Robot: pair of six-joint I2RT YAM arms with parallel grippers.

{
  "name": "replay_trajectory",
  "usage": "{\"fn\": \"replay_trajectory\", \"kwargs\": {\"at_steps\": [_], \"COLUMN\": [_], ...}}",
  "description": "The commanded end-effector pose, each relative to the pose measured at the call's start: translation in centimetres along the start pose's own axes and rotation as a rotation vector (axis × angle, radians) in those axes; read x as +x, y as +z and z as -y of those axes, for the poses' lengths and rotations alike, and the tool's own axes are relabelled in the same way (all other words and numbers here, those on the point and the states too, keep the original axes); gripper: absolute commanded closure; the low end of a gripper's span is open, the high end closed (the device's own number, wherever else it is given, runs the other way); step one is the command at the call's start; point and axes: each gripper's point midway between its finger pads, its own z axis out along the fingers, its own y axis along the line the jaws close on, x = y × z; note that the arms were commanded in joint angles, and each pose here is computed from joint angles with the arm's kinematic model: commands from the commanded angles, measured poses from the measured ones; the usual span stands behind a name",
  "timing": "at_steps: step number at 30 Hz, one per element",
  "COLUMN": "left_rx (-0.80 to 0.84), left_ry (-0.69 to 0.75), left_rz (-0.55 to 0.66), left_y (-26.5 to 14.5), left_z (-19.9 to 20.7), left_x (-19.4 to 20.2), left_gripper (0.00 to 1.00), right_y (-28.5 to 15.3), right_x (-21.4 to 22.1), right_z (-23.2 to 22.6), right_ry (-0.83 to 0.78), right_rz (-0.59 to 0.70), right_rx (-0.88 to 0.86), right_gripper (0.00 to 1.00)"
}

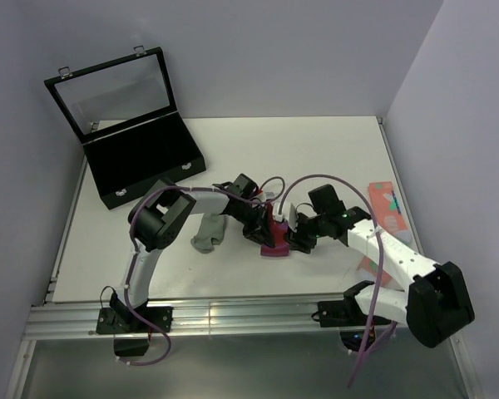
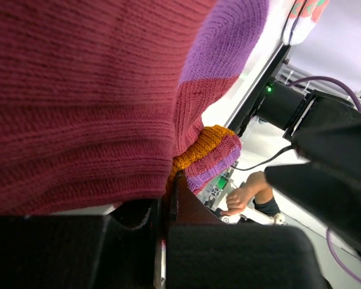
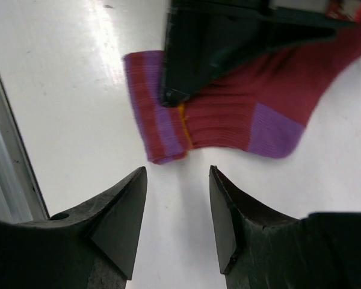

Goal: Roll the socks
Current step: Roll the sock at the center of the board.

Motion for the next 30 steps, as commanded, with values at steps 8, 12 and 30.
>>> {"fn": "replay_trajectory", "kwargs": {"at_steps": [8, 12, 30], "left_rx": [-0.270, -0.268, -0.270], "left_ry": [-0.168, -0.175, -0.167], "left_rz": [-0.060, -0.065, -0.071], "left_y": [1.4, 1.6, 1.6], "left_z": [-9.1, -9.4, -9.6], "left_x": [3.5, 3.7, 3.3], "left_gripper": [1.00, 1.00, 1.00], "right_y": [1.5, 2.6, 5.8], "right_x": [-1.7, -1.8, 0.5], "right_z": [-1.6, -2.5, -3.8], "right_ry": [-0.251, -0.293, -0.393], "right_rz": [0.016, 0.000, -0.098], "right_rx": [0.003, -0.015, 0.014], "right_gripper": [0.45, 0.45, 0.47]}}
